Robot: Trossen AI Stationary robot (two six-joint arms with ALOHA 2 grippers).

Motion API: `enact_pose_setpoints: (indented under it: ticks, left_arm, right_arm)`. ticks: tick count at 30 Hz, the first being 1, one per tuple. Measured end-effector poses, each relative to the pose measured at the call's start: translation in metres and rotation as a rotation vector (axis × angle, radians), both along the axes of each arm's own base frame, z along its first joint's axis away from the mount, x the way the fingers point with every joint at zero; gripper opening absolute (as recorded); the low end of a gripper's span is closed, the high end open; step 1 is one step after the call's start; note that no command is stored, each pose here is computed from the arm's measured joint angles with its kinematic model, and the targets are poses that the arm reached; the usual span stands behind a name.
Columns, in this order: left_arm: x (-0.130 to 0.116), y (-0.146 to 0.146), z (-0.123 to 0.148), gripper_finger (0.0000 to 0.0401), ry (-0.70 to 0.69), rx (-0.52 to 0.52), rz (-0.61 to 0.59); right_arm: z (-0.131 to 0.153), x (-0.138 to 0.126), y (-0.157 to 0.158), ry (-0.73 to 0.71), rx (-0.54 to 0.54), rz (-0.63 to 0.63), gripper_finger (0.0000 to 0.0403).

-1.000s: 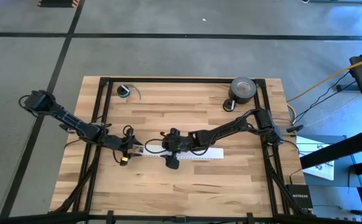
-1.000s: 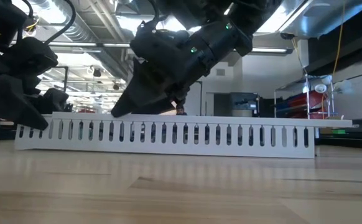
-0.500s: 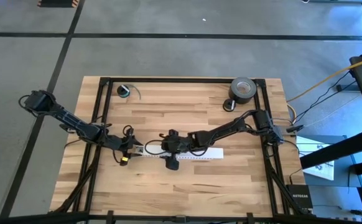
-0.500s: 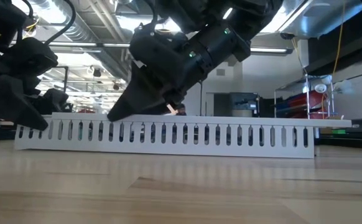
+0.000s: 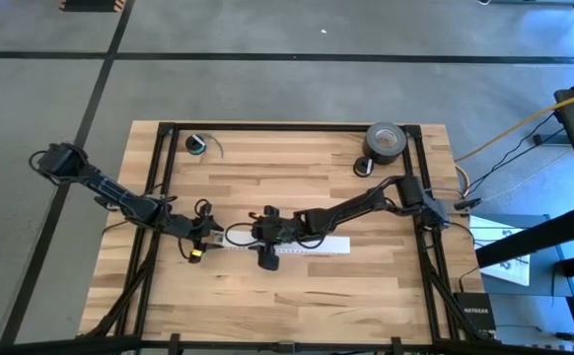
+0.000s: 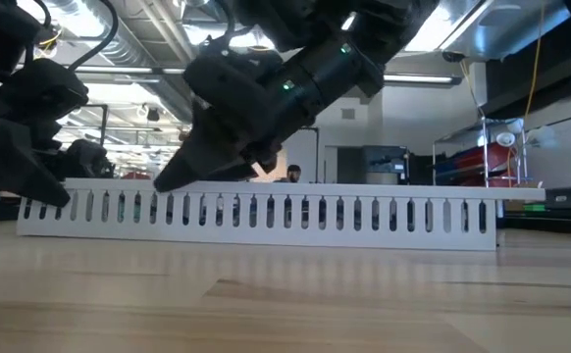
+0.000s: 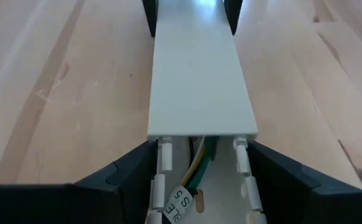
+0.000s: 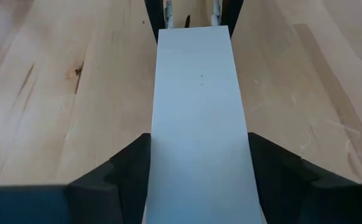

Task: Ziptie cables
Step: Close the white cable duct

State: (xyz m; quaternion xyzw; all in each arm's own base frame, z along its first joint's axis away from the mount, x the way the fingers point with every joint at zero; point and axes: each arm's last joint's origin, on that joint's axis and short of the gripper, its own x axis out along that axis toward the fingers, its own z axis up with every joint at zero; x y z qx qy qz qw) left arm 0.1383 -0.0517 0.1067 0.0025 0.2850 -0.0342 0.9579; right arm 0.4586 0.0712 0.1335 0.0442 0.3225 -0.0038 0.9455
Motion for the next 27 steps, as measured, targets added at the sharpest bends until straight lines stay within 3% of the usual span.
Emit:
enact_pose_setpoints:
  ticks: [10, 27]
  left_arm:
    - [-0.001, 0.0, -0.002, 0.0212, 0.018, -0.008, -0.013]
    - [-0.001, -0.001, -0.002, 0.0213, 0.025, -0.016, -0.043]
  right_arm:
    - [-0.004, 0.021, 0.0, 0.042, 0.018, -0.022, 0.0208]
    - [-0.003, 0.025, -0.001, 0.016, 0.042, -0.03, 0.0208]
